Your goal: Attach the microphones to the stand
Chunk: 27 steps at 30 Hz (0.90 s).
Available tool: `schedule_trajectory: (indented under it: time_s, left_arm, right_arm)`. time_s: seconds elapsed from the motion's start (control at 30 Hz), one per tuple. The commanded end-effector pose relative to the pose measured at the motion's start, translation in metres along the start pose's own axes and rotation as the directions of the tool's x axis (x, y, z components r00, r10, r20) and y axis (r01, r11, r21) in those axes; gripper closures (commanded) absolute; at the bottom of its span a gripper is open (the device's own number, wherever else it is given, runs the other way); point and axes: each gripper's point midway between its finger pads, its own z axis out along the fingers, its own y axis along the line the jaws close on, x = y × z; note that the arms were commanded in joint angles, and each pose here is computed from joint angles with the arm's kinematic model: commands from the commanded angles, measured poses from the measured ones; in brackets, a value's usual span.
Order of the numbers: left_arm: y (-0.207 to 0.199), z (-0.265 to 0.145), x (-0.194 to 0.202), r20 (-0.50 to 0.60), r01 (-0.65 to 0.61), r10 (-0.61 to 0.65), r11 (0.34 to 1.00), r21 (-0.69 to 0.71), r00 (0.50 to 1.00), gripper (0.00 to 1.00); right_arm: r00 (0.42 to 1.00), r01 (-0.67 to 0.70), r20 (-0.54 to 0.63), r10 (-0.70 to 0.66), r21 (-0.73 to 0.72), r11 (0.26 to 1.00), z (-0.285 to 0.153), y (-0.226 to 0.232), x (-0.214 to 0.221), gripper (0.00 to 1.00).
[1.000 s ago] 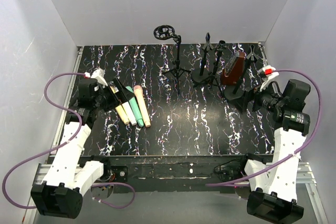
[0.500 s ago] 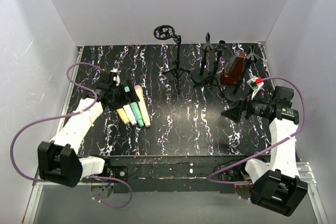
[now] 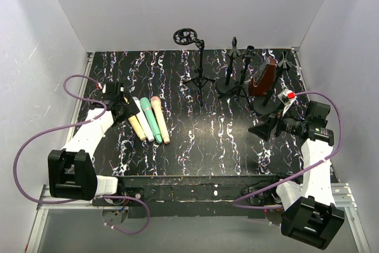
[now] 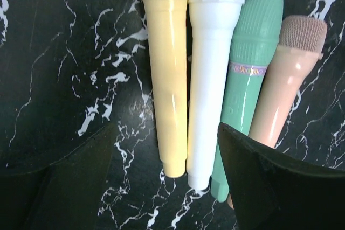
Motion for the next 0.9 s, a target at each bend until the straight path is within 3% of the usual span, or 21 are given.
schedule_trajectory:
  time_s: [0.0, 0.87]
  left_arm:
    - [-0.003, 0.009, -0.016, 0.042, 0.037, -0.038, 0.999, 0.024, 0.998, 0.25]
    - [0.024, 0.077, 0.013, -0.073, 0.049, -0.057, 0.992, -0.113, 0.996, 0.49]
  right_arm:
    - [0.999, 0.051, 0.017, -0.051, 0.001, 0.999, 0.0, -0.002, -0.005, 0.02]
    - [0.999, 0.039, 0.006, -0.039, 0.003, 0.999, 0.0, -0.004, -0.005, 0.02]
